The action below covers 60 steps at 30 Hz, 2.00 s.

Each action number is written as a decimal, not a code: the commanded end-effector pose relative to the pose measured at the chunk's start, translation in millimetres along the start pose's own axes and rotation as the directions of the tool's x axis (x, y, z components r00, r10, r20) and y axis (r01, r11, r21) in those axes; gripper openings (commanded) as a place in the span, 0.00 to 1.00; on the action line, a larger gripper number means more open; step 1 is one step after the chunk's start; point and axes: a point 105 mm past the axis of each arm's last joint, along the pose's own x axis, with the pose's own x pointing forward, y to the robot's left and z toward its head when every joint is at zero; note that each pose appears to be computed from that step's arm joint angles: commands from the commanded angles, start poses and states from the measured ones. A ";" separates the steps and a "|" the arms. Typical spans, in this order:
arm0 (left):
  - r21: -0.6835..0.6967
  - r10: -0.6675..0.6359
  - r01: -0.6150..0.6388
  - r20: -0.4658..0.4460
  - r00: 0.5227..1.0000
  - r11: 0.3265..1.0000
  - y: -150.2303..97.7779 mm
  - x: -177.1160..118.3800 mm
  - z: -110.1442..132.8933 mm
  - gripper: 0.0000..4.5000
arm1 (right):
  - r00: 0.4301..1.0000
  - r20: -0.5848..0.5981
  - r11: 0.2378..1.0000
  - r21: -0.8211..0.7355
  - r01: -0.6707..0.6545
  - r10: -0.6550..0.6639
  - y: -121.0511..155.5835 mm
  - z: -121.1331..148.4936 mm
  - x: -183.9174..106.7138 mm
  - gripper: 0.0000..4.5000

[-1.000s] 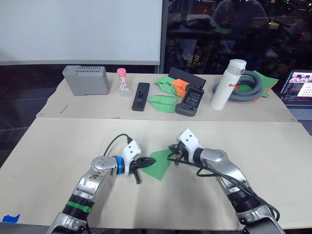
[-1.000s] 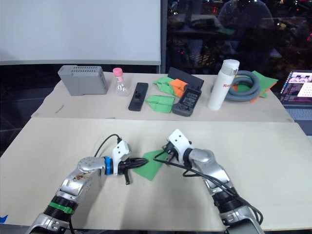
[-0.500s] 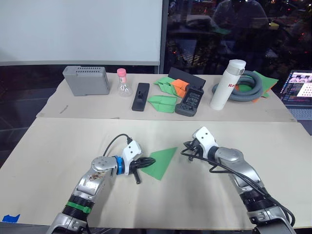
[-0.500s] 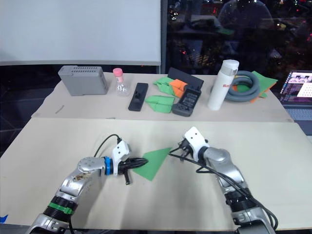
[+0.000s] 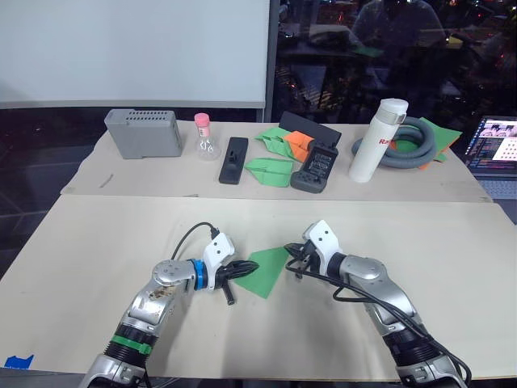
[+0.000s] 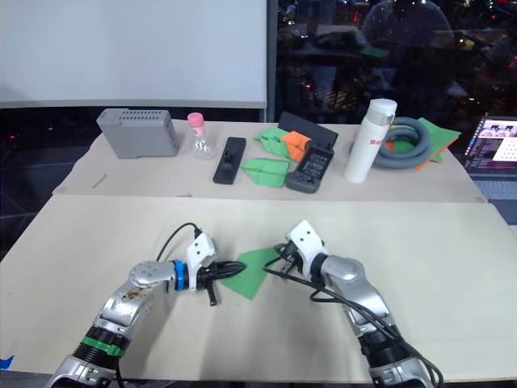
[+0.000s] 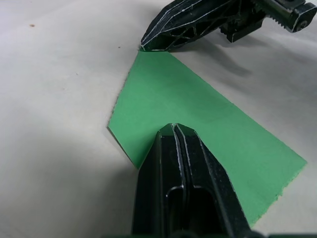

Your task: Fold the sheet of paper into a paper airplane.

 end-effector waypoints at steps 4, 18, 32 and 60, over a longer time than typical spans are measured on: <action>-0.041 0.016 -0.018 -0.047 0.999 0.999 -1.1 -3.3 -14.1 0.01 | 0.987 -0.107 0.992 -0.013 0.122 -0.123 -27.9 -22.2 -11.6 0.00; -0.075 0.030 -0.029 0.014 0.999 0.997 6.6 -11.3 9.1 0.01 | 0.996 0.034 0.992 -0.087 0.087 -0.084 -46.2 23.0 -32.6 0.00; -0.027 0.099 -0.099 0.009 0.995 0.995 33.3 -59.8 38.5 0.01 | 0.961 0.002 0.925 -0.272 -0.265 0.276 0.5 54.0 -47.5 0.00; -0.574 -0.235 0.108 -0.151 0.960 0.812 17.4 -32.8 73.2 0.80 | 0.916 -0.103 0.835 -0.381 -0.397 0.389 20.3 54.2 -102.2 0.73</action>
